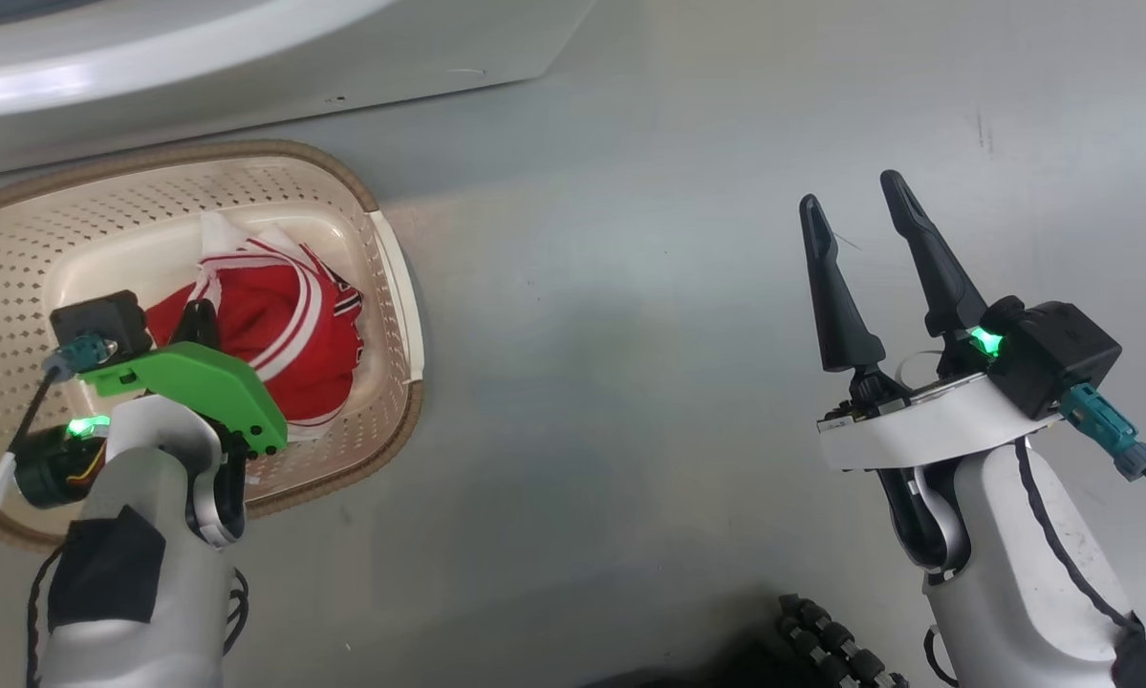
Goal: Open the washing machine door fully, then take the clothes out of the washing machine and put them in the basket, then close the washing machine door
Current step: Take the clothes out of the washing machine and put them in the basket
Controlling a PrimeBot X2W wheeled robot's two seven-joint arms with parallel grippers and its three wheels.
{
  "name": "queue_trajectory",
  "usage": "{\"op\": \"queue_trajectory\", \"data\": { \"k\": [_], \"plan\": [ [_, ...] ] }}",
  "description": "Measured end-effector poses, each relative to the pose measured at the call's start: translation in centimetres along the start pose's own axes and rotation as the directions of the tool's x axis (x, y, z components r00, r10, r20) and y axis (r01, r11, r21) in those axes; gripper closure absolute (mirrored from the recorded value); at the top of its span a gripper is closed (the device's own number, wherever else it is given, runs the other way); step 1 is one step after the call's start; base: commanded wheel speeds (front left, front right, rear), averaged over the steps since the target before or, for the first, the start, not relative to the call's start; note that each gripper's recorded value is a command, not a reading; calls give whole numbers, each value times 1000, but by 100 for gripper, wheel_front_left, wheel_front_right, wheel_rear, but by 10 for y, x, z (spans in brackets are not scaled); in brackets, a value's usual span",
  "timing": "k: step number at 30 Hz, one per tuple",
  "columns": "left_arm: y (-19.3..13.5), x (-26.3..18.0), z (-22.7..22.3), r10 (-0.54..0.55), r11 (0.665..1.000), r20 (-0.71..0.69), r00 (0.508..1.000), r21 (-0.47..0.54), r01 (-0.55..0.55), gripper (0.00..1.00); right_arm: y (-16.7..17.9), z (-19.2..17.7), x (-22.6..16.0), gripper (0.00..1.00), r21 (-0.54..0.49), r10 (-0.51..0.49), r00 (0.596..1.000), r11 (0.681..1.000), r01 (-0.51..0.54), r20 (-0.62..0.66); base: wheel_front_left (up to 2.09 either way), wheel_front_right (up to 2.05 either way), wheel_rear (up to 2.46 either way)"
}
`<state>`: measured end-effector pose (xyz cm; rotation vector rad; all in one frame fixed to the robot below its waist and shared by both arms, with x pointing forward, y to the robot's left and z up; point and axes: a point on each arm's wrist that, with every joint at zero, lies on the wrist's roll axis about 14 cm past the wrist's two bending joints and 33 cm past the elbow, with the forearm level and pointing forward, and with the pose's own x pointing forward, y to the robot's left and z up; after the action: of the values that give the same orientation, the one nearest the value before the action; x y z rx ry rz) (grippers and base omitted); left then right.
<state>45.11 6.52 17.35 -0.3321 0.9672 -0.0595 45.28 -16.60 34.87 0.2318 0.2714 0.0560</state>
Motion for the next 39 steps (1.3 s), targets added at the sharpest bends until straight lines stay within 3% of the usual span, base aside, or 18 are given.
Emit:
{"op": "queue_trajectory", "data": {
  "k": [11, 13, 14, 20, 28, 39],
  "plan": [
    [-1, 17, -21, -13, 1000, -85, 996, -20, 11, 98, -7, -9, 4, 0, -6, -13, 1000, 1000, 12, -23, 0, 0, 0],
    [-1, 18, -19, -9, 1000, -79, 997, -20, 7, 51, -7, -9, 5, 0, -6, -11, 1000, 1000, 11, -21, 0, 0, 0],
    [0, 18, -19, -7, 1000, -77, 997, -20, 5, 2, -7, -8, 6, 0, -7, -11, 1000, 1000, 10, -20, 0, 0, 0],
    [3, 13, -14, 2, 1000, -43, 999, -15, -2, 0, -4, -4, 6, 0, -6, -3, 1000, 1000, 3, -12, 0, 0, 0],
    [-1, -1, 18, -18, 1000, 101, 995, -6, 19, 0, 6, 6, 5, 0, 0, 23, 1000, 1000, -23, 11, 0, 0, 0],
    [-18, -39, 76, -80, 997, 323, 943, 35, 72, 0, 21, 24, -6, 0, -12, 58, 997, 998, -57, 44, 0, 0, 0]
  ]
}}
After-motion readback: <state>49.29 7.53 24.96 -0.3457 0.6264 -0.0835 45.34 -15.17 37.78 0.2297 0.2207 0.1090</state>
